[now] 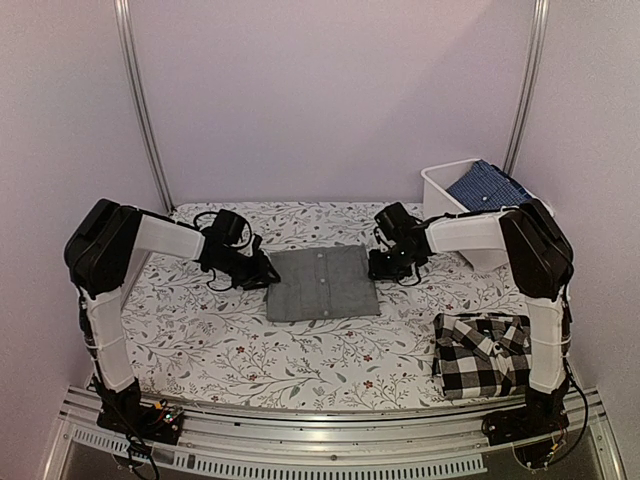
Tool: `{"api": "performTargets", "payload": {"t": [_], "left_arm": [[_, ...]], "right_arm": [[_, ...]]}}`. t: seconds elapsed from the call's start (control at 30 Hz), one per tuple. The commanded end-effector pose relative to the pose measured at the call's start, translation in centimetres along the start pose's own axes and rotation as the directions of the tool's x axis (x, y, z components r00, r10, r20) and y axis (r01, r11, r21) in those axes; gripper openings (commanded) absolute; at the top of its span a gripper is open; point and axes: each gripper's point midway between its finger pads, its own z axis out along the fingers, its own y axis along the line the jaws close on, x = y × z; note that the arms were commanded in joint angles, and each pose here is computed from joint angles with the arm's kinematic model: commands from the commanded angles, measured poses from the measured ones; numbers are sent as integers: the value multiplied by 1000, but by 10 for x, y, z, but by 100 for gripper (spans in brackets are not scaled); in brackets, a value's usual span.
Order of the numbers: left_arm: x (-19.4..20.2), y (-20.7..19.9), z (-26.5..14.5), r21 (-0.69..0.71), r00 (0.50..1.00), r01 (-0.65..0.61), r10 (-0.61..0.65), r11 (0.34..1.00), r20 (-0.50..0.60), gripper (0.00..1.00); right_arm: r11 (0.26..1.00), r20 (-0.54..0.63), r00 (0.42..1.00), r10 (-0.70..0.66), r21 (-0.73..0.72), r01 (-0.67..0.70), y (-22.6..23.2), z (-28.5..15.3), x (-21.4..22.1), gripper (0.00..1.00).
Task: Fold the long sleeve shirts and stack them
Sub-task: Pick up the square-folded shirt from the center of the board.
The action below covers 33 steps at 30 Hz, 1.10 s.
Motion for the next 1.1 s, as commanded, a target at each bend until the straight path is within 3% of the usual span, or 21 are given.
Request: {"api": "performTargets", "payload": {"t": [0.0,0.2,0.4,0.77,1.07], "left_arm": [[26,15,22,-67,997,26,-31,997,-73,29],[23,10,17,-60,998,19,-23,998,-65,0],[22,5,-13,-32,997,-32,29,999,-71,0],[17,-2,-104,85,998,-54,57,995,-35,0],[-22,-53,-173,163,989,-123,108,979,98,0]], "right_arm": [[1000,-19,1000,1,5,-1,-3,13,12,32],[1000,-37,999,-5,8,6,-4,17,21,32],[998,-59,998,-15,-57,11,20,10,38,31],[981,-98,995,-22,-194,2,93,17,70,30],[948,-77,996,-50,-316,23,178,44,74,27]]}}
